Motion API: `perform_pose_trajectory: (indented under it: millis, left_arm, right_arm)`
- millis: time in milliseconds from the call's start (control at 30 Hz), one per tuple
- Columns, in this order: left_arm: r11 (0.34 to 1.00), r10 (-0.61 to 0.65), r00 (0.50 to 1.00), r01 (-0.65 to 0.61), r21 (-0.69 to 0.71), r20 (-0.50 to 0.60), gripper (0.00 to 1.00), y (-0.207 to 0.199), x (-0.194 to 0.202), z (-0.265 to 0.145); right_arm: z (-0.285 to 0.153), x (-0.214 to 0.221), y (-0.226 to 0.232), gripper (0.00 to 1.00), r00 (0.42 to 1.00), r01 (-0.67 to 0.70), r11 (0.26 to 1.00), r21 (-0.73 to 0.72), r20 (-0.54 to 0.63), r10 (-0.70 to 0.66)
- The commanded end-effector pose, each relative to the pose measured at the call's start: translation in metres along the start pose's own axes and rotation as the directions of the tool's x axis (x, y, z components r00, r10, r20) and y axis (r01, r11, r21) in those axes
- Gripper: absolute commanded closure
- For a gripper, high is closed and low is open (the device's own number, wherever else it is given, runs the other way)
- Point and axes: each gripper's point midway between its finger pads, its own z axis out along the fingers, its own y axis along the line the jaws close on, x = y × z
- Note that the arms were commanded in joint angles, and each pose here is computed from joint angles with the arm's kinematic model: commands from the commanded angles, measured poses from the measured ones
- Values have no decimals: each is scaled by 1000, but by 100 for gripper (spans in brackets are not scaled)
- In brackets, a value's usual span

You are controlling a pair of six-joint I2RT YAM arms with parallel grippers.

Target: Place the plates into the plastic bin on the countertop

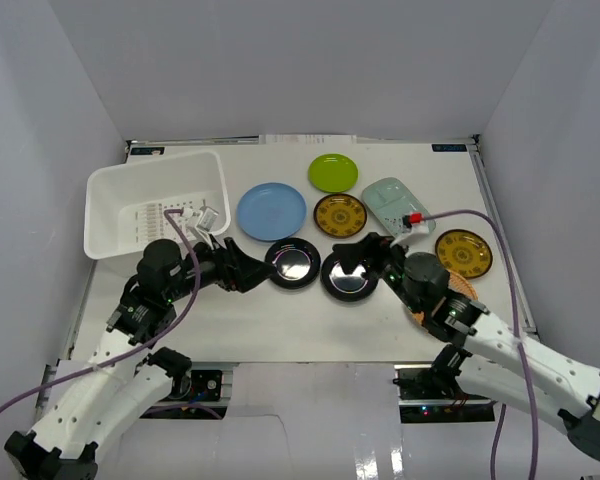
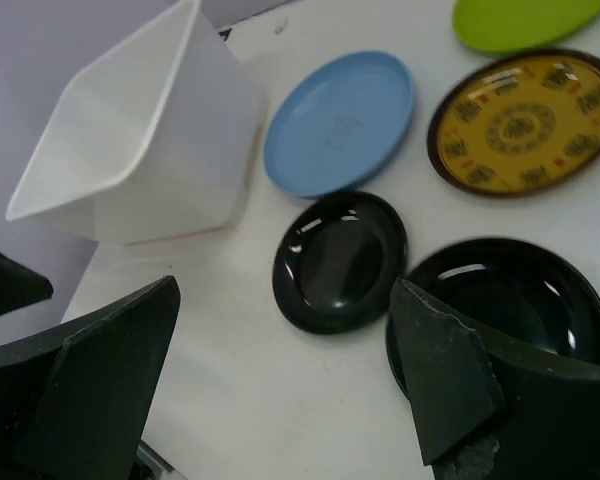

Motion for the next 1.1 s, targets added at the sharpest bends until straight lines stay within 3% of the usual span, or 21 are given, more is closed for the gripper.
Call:
perform_pose_trajectory:
  millis: [0,133,333,467,533,567,700,833,1033,1067]
  left_arm:
    - [995,-84,995,87,50,-48,2,-3,11,10]
    - [983,-185,978,181,-42,-101,2,28,36,24]
    - [927,-288,955,261,-268,-65,2,83,62,41]
    - [841,-283,957,277,-465,58,3,122,64,45]
    - [807,-267,959,277,-521,96,10,132,67,47]
    - [759,-254,957,285,-586,137,13,149,69,48]
    - [672,-234,958,283,-684,167,17,175,86,53]
    - [625,-208,962,271,-732,179,18,196,96,55]
    - [632,-217,960,276,-725,176,21,205,106,74]
    - [644,-210,959,284,-710,192,23,203,100,80]
  right_arm:
    - [-40,48,-57,9,992,-6,990,141,-128,24]
    - [-76,56,-79,11,988,-97,980,172,-99,115]
    - [-81,62,-100,23,991,-74,966,247,-88,98]
    - [-74,65,-108,31,991,-27,950,311,-116,66]
    - [-68,66,-109,33,991,-18,945,325,-119,60]
    - [-65,67,-107,33,990,-18,947,320,-124,61]
    - [-53,78,-106,34,985,-5,946,325,-163,61]
    - [-54,84,-124,35,987,-9,922,388,-145,71]
    - [-55,104,-155,35,978,-42,898,438,-167,127]
    - [-49,106,-147,35,973,-77,919,388,-173,154]
